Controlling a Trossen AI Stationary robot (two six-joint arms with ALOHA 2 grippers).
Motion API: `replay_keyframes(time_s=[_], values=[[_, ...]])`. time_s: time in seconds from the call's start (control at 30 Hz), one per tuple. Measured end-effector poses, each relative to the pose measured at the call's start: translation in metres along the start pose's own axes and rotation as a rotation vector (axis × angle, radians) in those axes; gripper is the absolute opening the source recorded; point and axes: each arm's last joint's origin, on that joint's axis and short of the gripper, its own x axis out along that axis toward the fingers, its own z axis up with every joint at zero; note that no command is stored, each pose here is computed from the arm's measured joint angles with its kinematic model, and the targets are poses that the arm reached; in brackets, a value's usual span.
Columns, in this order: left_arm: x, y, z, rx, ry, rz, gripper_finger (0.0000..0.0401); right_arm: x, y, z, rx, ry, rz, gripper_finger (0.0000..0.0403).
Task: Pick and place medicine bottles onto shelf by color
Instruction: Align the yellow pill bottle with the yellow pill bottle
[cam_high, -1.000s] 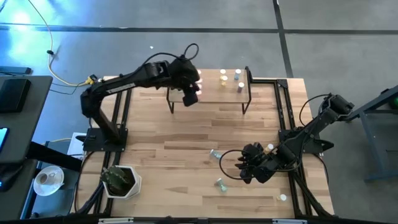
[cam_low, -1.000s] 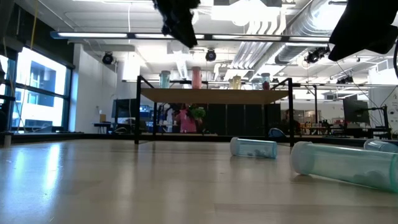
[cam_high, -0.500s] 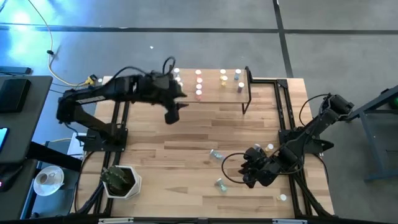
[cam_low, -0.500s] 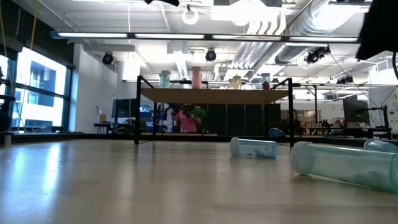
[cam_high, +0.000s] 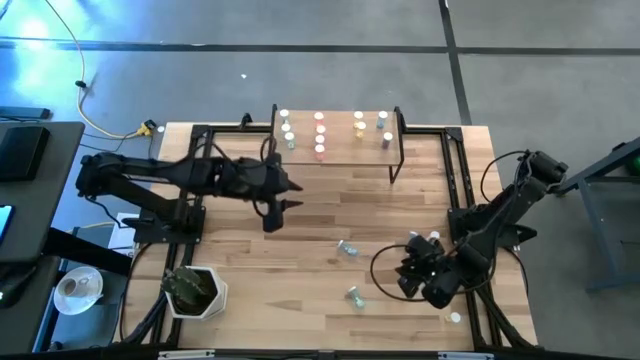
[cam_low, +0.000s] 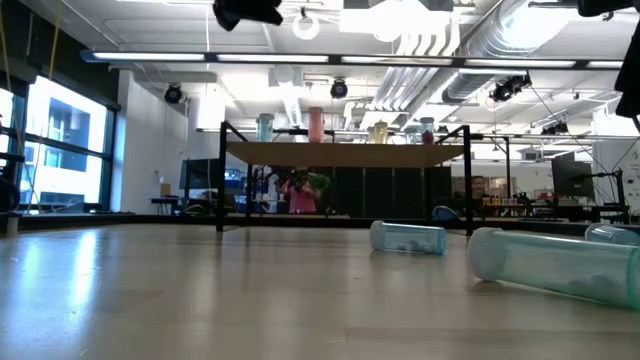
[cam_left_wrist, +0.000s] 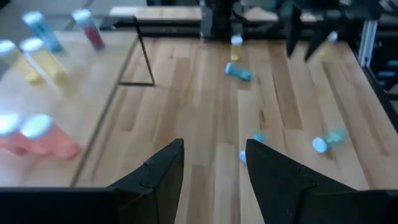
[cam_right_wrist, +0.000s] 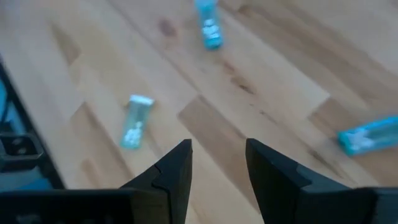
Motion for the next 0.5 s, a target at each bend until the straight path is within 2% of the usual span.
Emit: replay_keyframes(time_s=[0.23, 0.5], values=[[0.02, -0.004, -0.028, -0.032, 0.015, -0.01, 0.0161, -0.002, -0.015, -0.001, 0.131, -0.018, -0.134, 0.0142], [0.032, -0.01, -0.047, -0.06, -0.013, -0.054, 0.0161, -0.005, -0.03, -0.001, 0.214, -0.008, -0.291, 0.0142]])
